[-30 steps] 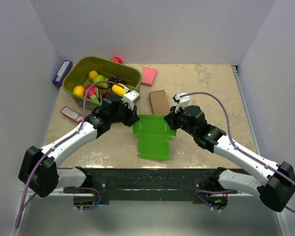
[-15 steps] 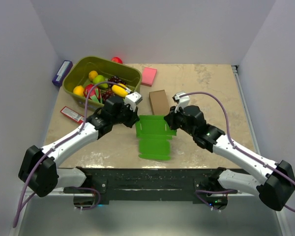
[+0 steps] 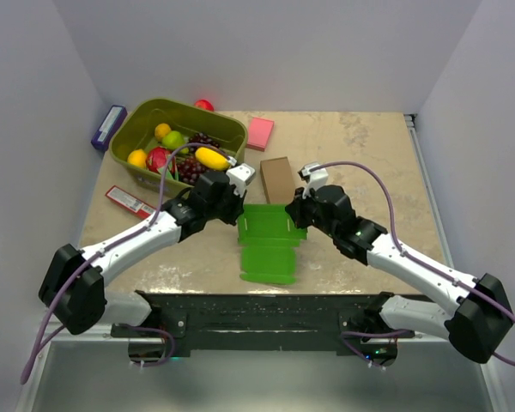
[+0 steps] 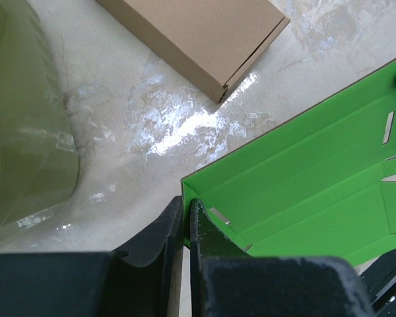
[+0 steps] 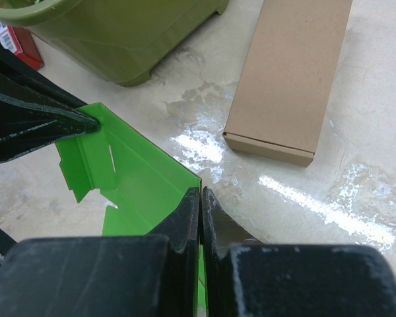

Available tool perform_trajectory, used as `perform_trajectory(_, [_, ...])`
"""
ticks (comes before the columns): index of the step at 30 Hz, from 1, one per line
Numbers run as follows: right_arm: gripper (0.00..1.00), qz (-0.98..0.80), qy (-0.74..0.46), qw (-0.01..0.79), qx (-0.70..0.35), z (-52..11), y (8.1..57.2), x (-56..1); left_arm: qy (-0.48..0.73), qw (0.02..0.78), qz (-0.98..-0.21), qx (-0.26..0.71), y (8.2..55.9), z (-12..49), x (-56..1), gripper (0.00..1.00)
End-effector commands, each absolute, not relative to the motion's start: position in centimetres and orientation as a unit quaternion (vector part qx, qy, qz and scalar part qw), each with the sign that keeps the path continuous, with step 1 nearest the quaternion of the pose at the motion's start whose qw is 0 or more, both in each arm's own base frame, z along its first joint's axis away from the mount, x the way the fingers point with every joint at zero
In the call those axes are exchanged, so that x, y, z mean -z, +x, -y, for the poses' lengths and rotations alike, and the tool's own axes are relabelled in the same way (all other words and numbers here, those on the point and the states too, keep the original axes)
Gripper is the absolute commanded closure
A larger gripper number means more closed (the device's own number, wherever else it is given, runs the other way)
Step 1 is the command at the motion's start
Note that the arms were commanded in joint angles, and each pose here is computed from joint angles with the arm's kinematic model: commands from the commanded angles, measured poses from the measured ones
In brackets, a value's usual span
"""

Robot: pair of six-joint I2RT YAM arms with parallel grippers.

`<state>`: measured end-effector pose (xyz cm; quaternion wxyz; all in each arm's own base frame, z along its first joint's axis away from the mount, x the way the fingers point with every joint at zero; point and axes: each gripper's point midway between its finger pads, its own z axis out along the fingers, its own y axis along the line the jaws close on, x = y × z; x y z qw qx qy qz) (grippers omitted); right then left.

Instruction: Fold the paper box

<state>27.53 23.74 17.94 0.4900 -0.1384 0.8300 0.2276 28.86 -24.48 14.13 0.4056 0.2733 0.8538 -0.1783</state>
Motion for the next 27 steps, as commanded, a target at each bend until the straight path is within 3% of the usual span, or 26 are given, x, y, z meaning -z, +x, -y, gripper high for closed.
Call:
perform_trajectory(1, [1.0,-0.819,-0.129,0.505,-0.24,-24.0,27.8,-18.7,0.263,0.416,-0.853,0.173,29.5,25.0,-15.2,0.89])
perform_trajectory(8, [1.0,-0.821,-0.122,0.505,-0.239,-23.9,27.8,-18.6,0.263,0.42,-0.847,0.193,29.2,26.6,-15.5,0.9])
perform_trajectory(19, [1.0,-0.832,-0.081,0.511,-0.201,-22.2,28.6,-18.1,0.231,0.437,-0.858,0.136,29.6,28.5,-14.3,0.92])
perform_trajectory(21, [0.91,-0.836,-0.056,0.515,-0.182,-21.3,28.8,-18.0,0.232,0.445,-0.856,0.129,29.8,28.3,-14.4,0.92])
perform_trajectory(23, [0.68,-0.84,-0.046,0.512,-0.175,-20.6,28.5,-18.2,0.237,0.451,-0.852,0.116,29.8,27.6,-14.0,0.94])
perform_trajectory(24, [0.51,-0.841,-0.033,0.515,-0.163,-19.9,28.6,-18.3,0.239,0.462,-0.845,0.122,29.9,27.8,-14.3,0.94])
perform_trajectory(27, [0.34,-0.841,0.015,0.517,-0.158,-18.4,28.0,-19.6,0.247,0.477,-0.833,0.134,29.6,27.8,-14.2,0.96])
